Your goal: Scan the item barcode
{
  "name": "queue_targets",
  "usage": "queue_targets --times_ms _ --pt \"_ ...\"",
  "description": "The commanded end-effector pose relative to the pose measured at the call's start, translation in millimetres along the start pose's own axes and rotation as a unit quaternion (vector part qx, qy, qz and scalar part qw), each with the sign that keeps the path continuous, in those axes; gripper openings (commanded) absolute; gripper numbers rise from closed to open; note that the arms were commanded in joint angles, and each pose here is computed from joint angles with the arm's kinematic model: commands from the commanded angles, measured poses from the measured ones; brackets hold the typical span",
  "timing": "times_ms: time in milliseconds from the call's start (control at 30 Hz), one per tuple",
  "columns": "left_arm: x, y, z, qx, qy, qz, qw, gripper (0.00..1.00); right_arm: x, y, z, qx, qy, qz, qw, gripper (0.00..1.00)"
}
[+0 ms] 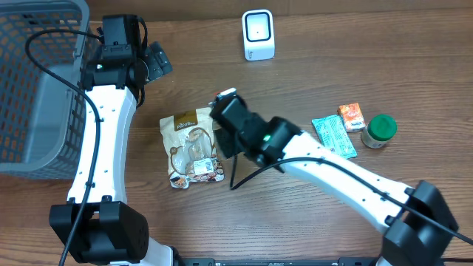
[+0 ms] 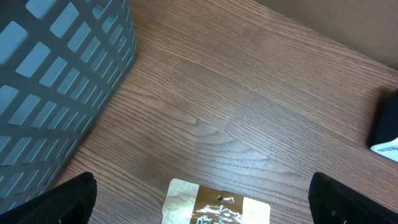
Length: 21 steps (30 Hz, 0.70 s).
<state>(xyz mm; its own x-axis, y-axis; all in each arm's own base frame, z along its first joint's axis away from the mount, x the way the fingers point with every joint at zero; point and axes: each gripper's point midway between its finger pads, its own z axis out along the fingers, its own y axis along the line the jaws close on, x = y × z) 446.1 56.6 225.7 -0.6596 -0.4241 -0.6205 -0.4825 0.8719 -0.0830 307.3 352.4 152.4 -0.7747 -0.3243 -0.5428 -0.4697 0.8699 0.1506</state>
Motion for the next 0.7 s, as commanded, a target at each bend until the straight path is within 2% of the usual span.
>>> queue_targets --times_ms 0,133,267,367,500,667 --pt "-1.3 4.1 3.2 -0.011 -0.002 -0.001 1.0 1.0 -3.5 -17.6 -16.0 0.015 -0.002 -0.022 1.0 0.04" --pt "-1.2 4.0 3.3 -0.011 -0.002 -0.001 1.0 1.0 26.1 -35.9 -6.5 0.031 0.069 -0.119 0.99 0.04" --pt "-1.2 4.0 3.3 -0.011 -0.002 -0.001 1.0 1.0 64.1 -50.7 9.3 0.038 0.147 -0.212 0.966 0.04" --pt "-1.2 4.0 3.3 -0.011 -0.002 -0.001 1.0 1.0 89.2 -59.7 24.4 0.033 0.178 -0.264 0.947 0.04" --pt "-1.2 4.0 3.3 -0.011 -0.002 -0.001 1.0 1.0 118.9 -73.2 50.9 0.024 0.188 -0.321 0.928 0.04" --pt "-1.2 4.0 3.3 -0.011 -0.002 -0.001 1.0 1.0 132.5 -87.4 71.4 0.028 0.167 -0.321 0.932 0.04"
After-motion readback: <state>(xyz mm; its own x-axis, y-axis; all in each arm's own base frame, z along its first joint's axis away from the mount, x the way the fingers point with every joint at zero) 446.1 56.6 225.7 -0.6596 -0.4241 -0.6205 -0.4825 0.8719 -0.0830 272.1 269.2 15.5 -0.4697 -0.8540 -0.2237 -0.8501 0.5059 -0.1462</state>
